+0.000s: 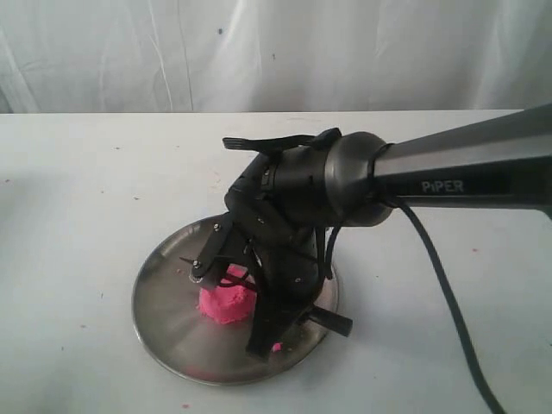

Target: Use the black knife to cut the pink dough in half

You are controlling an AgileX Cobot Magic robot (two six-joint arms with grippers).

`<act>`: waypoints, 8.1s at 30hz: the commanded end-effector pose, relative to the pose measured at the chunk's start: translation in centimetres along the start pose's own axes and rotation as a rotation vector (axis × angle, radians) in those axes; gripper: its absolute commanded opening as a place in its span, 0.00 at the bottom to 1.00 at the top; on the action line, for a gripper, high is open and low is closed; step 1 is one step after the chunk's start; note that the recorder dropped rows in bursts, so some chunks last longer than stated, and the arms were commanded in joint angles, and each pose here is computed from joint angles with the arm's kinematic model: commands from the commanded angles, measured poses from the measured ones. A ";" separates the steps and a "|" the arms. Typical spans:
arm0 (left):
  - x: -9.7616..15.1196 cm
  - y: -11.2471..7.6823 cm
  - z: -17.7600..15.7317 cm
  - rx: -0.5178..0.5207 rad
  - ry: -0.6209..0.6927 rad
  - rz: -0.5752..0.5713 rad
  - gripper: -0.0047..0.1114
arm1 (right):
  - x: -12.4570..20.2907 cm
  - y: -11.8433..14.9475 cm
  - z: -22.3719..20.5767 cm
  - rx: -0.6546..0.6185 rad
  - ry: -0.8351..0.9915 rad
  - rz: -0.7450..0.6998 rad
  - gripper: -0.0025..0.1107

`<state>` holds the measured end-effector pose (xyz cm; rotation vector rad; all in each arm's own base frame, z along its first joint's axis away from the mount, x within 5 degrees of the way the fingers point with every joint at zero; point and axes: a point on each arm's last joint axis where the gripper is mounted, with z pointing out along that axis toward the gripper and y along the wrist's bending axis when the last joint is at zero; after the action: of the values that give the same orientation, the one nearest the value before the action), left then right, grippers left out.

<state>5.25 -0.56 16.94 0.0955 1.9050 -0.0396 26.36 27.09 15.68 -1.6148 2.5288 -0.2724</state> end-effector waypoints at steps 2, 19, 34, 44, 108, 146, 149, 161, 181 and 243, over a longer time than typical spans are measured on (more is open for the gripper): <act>0.1 0.0 0.0 -0.002 0.001 -0.010 0.04 | -0.3 0.3 0.5 -0.009 0.037 -0.027 0.02; 0.1 0.0 0.0 -0.002 0.001 -0.010 0.04 | 0.0 0.2 0.5 -0.005 0.069 -0.040 0.02; -1.0 0.1 -0.1 -0.009 -0.122 -0.034 0.04 | 0.0 0.2 0.4 -0.006 0.079 -0.036 0.02; -3.8 -1.0 -1.7 0.151 -0.058 -0.656 0.04 | 0.0 0.2 0.4 -0.004 0.078 -0.037 0.02; -7.8 -4.2 26.7 0.948 0.639 -0.387 0.04 | -0.7 0.0 0.0 -0.002 0.031 -0.047 0.02; -5.2 -4.9 28.7 0.873 0.631 -0.359 0.04 | -0.9 -0.3 -1.4 0.015 -0.041 -0.042 0.02; -5.2 -4.9 28.7 0.873 0.631 -0.359 0.04 | -1.0 -0.3 -1.5 0.016 -0.055 -0.040 0.02; -6.0 -5.1 28.4 0.912 0.605 -0.373 0.04 | -1.3 -0.3 -1.2 0.016 -0.074 -0.041 0.02; -6.7 -4.9 28.2 0.887 0.583 -0.350 0.04 | -1.5 0.0 0.0 -0.003 -0.055 -0.039 0.02; -5.5 -5.0 28.2 0.891 0.613 -0.358 0.04 | -1.6 0.2 1.2 -0.011 -0.038 -0.042 0.02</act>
<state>33.48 -7.70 13.12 0.3880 2.3420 -1.1897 27.28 28.42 14.72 -1.6442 2.4738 -0.2249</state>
